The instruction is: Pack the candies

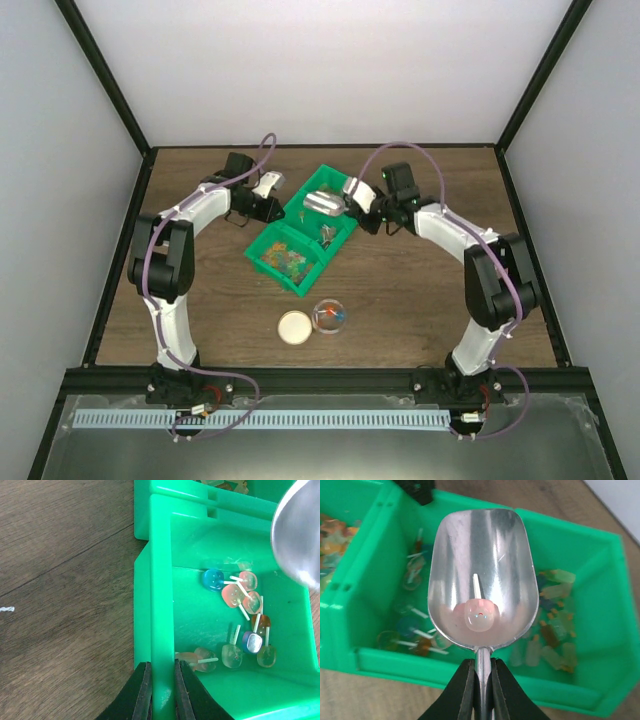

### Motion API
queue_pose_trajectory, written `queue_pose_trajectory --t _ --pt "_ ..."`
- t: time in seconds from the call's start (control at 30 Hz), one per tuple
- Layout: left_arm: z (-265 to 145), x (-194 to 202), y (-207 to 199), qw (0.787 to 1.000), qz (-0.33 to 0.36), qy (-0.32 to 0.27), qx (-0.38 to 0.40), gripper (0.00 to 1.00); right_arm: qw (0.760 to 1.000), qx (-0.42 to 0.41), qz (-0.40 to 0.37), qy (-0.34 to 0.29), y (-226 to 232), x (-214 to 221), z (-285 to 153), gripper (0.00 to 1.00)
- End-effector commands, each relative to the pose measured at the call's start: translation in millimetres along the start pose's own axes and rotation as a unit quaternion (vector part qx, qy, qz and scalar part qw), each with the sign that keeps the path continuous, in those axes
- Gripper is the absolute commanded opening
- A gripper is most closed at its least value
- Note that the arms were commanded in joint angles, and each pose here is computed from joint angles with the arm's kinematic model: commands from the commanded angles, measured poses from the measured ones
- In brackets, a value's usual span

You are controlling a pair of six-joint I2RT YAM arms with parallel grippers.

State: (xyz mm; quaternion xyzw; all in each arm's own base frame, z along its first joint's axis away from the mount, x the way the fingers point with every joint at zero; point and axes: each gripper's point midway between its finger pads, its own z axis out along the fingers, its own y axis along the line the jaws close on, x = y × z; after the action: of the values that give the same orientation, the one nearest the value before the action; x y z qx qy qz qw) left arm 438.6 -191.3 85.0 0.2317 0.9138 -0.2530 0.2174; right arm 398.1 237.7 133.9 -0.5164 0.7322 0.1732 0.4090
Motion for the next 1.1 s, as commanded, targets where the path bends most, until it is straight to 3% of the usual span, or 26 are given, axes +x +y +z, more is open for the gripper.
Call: queue_pose_trajectory --t 0.0,0.23,0.77,1.07 --pt "10.3 8.2 2.9 1.000 -0.011 0.020 0.003 0.05 0.995 0.007 -0.021 0.094 -15.7 5.7 -8.5 0.01" --pt "12.2 7.4 2.5 1.000 -0.010 0.017 0.007 0.05 0.977 -0.044 -0.058 0.199 7.9 23.3 -10.3 0.01" --pt "13.5 6.7 0.2 1.000 -0.010 0.010 0.015 0.06 0.932 -0.001 -0.136 0.336 -10.1 -1.5 -20.3 0.01" --pt "15.6 6.3 -0.9 1.000 -0.016 0.003 0.021 0.06 0.894 -0.036 -0.225 0.387 13.5 2.8 -26.2 0.01"
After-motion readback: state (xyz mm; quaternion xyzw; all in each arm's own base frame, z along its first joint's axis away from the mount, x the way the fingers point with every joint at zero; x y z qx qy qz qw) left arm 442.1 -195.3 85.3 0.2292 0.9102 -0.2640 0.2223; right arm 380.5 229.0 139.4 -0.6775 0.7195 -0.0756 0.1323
